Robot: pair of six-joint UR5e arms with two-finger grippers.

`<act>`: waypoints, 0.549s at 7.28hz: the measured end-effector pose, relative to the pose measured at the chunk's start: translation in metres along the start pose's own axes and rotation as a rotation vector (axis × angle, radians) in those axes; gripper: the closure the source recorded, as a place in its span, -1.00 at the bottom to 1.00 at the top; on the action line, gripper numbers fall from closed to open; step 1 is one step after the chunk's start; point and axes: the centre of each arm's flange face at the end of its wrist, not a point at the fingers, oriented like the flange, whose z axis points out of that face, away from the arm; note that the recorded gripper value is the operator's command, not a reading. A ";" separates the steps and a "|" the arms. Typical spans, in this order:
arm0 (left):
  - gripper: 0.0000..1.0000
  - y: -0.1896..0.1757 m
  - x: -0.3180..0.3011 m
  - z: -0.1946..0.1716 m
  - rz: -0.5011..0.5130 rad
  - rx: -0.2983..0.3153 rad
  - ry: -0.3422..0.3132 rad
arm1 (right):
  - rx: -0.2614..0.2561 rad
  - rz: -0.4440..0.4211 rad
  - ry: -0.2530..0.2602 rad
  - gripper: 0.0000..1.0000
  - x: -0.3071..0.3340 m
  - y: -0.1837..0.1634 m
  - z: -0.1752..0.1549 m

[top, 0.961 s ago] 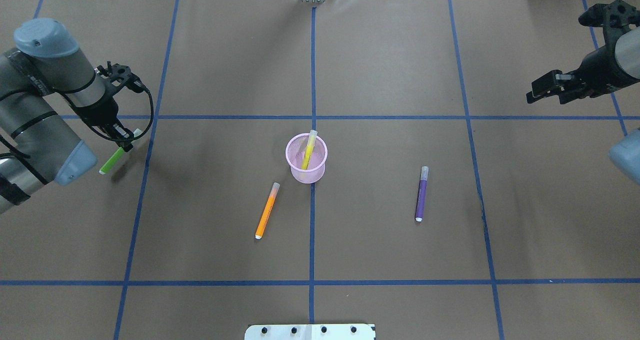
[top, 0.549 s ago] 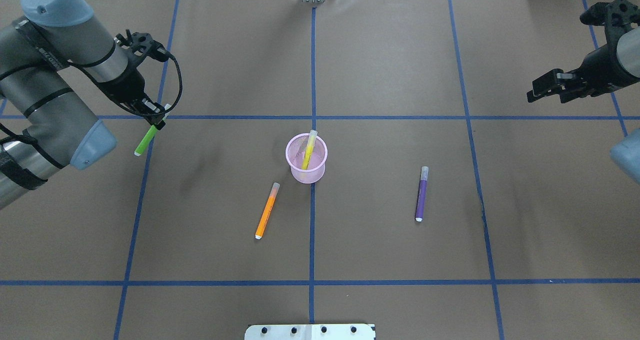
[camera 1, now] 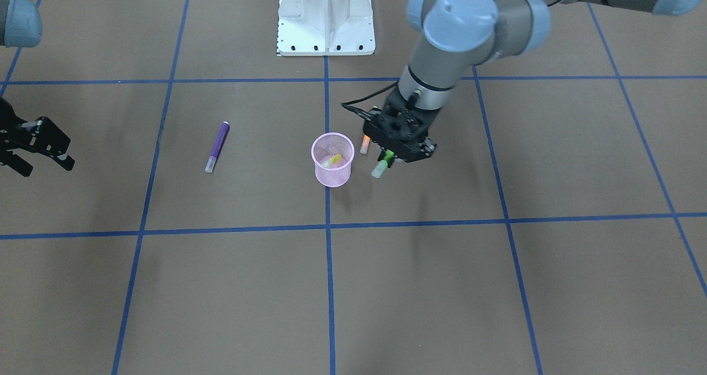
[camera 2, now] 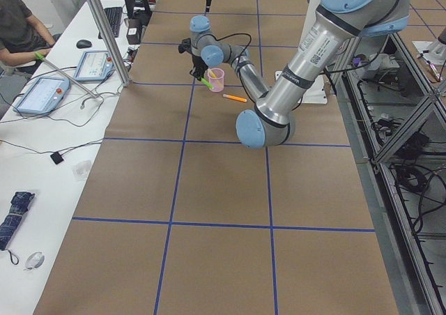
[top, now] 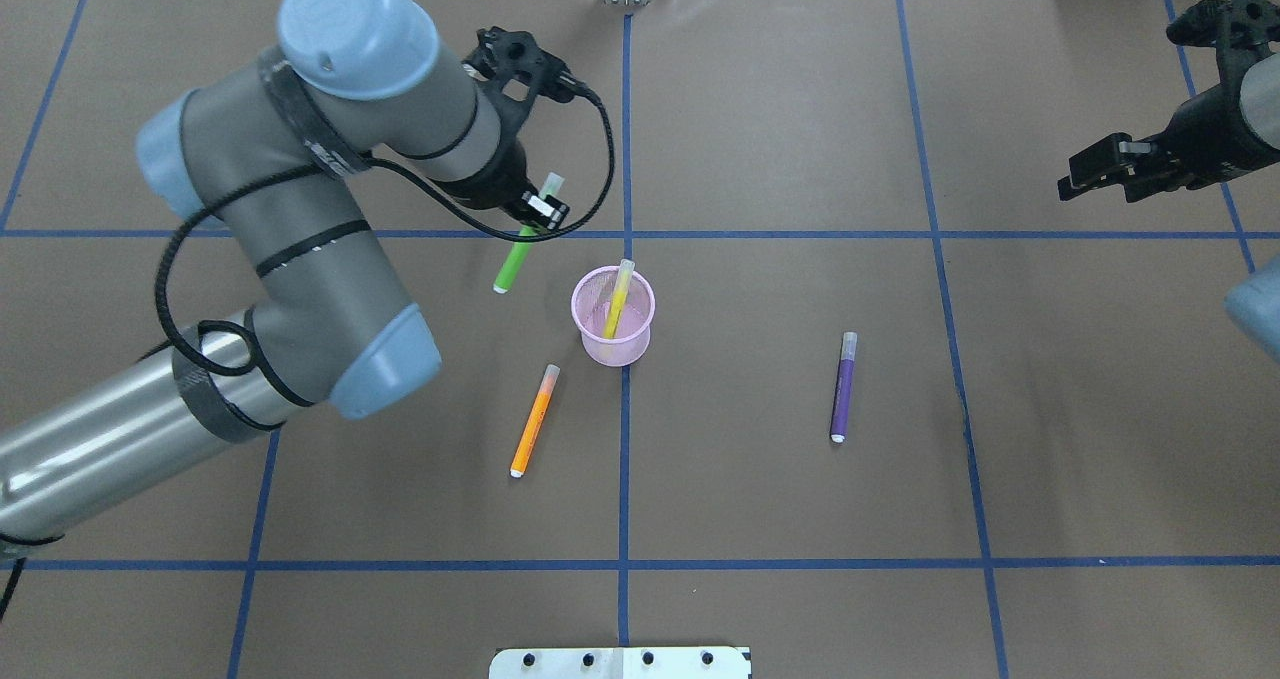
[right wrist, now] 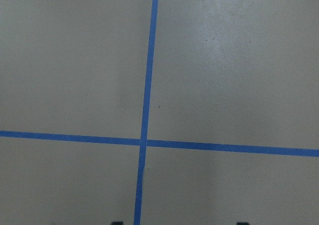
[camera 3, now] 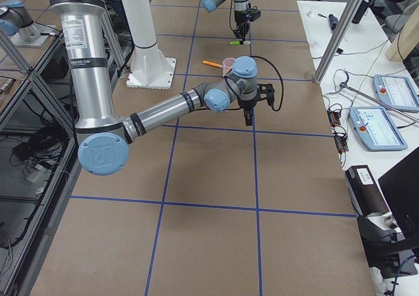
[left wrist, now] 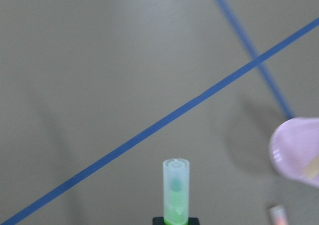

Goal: Collect pens into pen holder
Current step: 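Lift the green pen with the left gripper and carry it toward the cup, then lower the green pen into the cup with the left gripper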

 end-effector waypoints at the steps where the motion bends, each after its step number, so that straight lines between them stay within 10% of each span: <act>1: 1.00 -0.008 0.036 0.002 0.027 0.115 -0.044 | 0.000 0.000 0.001 -0.63 0.000 0.000 0.001; 4: 1.00 -0.004 0.082 0.035 0.144 0.310 -0.152 | 0.001 -0.001 0.002 -0.65 0.000 -0.001 0.002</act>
